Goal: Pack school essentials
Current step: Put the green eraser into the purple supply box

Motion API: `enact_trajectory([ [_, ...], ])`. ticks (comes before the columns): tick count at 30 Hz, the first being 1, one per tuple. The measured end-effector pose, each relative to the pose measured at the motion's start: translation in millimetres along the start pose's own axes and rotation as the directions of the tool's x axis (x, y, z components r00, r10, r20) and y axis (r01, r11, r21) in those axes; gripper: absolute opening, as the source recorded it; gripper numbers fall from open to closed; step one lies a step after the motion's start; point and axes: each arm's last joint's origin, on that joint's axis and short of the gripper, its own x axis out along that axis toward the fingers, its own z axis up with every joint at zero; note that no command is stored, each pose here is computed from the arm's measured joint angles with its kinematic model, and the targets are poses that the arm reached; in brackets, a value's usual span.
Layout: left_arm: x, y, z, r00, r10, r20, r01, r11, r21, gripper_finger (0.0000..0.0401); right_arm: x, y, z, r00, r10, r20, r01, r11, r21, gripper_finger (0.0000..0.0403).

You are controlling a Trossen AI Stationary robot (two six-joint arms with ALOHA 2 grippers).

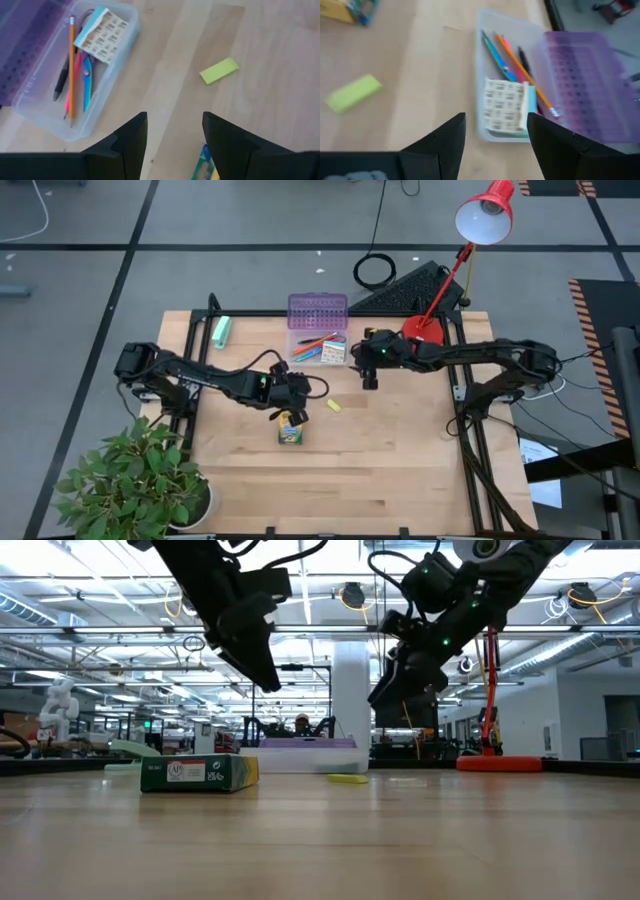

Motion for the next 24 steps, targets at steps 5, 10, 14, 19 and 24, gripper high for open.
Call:
enact_trajectory([
  [5,-4,-10,-3,1.0,-0.024,0.005,0.024,0.999,-0.027,0.0195,-2,4,0,0.998,0.057,0.005,-0.057,0.997,0.058,0.0205],
  [10,-10,-21,-6,0.999,-0.035,0.018,0.037,0.995,-0.094,0.0195,-2,13,3,0.996,0.084,0.016,-0.086,0.989,0.119,0.0205],
  [14,-15,-29,-10,0.999,-0.046,0.017,0.049,0.982,-0.181,0.0195,-1,32,-1,0.989,0.14,0.042,-0.145,0.973,0.178,0.0205],
  [19,-19,-32,-20,0.999,0.04,-0.016,-0.043,0.922,-0.384,0.0195,-1,60,-10,0.974,0.155,0.163,-0.178,0.974,0.139,0.0205],
  [24,-19,-32,-28,0.994,0.087,-0.071,-0.111,0.845,-0.523,0.0196,-6,69,-9,0.95,0.083,0.302,-0.124,0.985,0.118,0.0205],
])
